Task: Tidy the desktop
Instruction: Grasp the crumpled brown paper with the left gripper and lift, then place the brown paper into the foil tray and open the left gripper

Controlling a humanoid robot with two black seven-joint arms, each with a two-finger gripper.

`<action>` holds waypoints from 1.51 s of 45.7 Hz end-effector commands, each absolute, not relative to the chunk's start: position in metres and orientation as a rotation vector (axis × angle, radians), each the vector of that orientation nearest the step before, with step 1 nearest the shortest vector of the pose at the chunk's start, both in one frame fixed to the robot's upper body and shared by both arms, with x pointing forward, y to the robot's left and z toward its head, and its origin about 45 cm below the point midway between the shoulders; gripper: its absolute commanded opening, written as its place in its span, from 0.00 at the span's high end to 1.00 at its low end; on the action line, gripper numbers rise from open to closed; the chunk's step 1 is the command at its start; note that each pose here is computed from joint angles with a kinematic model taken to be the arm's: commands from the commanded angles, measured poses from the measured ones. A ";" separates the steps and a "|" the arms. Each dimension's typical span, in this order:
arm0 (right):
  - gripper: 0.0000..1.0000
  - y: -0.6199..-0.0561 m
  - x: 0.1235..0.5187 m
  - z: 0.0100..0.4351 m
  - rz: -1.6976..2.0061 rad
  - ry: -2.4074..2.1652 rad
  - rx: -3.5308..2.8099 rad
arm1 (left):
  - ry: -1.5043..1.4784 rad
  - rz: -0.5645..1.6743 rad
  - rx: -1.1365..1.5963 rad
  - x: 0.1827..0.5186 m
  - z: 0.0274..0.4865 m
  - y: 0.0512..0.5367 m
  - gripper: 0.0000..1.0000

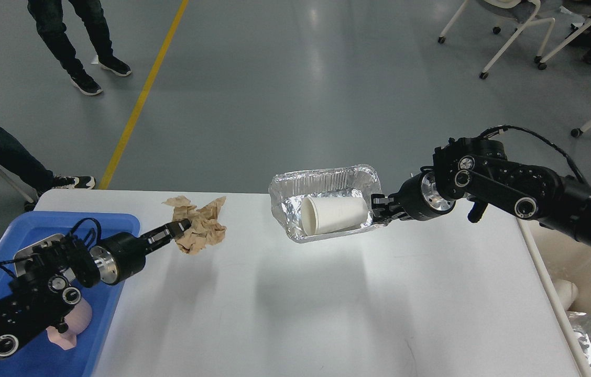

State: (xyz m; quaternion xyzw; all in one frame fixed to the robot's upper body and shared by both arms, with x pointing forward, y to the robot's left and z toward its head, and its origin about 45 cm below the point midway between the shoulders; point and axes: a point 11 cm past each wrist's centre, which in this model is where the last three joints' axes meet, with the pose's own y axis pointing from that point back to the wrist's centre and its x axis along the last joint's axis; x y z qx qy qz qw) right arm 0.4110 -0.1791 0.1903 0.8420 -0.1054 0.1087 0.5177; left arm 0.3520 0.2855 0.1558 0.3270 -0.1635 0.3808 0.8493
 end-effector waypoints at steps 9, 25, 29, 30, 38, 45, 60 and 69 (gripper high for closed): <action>1.00 -0.176 0.410 0.190 0.262 -0.245 2.023 | -0.510 0.888 0.440 0.389 0.294 0.306 1.00; 1.00 -0.165 0.407 0.193 0.281 -0.216 2.040 | -0.574 0.842 0.276 0.417 0.351 0.249 0.98; 1.00 -0.160 0.406 0.194 0.288 -0.207 2.045 | -0.568 0.745 0.291 0.420 0.342 0.200 0.97; 1.00 -0.159 0.407 0.195 0.292 -0.206 2.046 | -0.564 0.722 0.299 0.421 0.338 0.190 0.97; 1.00 -0.155 0.407 0.201 0.308 -0.200 2.060 | -0.507 0.613 0.385 0.419 0.290 0.149 0.96; 1.00 -0.157 0.407 0.202 0.309 -0.203 2.060 | -0.495 0.546 0.455 0.411 0.251 0.123 0.96; 1.00 -0.162 0.409 0.210 0.314 -0.226 2.075 | -0.447 0.578 0.481 0.418 0.218 0.101 0.91; 1.00 -0.165 0.410 0.214 0.314 -0.240 2.080 | -0.434 0.580 0.489 0.418 0.214 0.097 0.25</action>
